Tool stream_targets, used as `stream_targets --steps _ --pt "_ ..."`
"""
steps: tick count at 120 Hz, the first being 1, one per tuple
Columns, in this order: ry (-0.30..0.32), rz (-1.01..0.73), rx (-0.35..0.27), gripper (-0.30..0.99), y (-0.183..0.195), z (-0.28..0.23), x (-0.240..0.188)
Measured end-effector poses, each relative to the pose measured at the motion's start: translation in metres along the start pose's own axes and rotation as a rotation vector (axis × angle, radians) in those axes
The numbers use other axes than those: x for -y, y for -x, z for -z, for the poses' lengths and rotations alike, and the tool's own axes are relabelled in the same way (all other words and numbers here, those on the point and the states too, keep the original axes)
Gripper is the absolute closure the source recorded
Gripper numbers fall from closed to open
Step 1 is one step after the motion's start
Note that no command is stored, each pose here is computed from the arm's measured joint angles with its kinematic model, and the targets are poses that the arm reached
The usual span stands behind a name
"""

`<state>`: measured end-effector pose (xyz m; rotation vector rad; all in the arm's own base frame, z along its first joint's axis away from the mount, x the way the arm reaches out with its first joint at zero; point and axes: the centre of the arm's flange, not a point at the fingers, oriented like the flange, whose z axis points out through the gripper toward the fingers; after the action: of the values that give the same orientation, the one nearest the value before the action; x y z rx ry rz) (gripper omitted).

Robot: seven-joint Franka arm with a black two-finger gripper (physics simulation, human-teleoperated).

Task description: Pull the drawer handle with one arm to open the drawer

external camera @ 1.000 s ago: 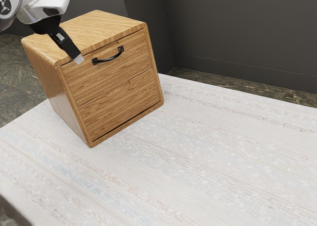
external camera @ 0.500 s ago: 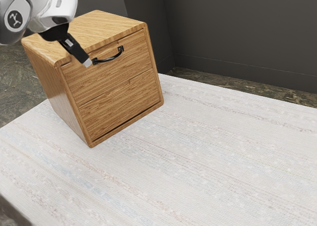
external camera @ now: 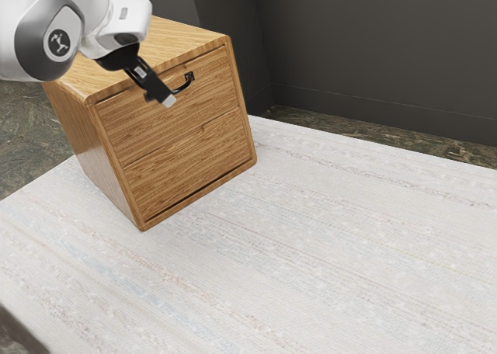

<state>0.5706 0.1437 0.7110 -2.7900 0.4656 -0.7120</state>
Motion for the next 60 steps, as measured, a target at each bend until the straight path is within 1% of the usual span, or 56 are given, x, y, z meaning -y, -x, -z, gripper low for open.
stream_targets --steps 33,60 --pt "0.003 -0.011 -0.012 0.00 -0.004 0.004 -0.006" --pt "-0.005 0.005 -0.006 0.00 0.003 0.005 0.004"
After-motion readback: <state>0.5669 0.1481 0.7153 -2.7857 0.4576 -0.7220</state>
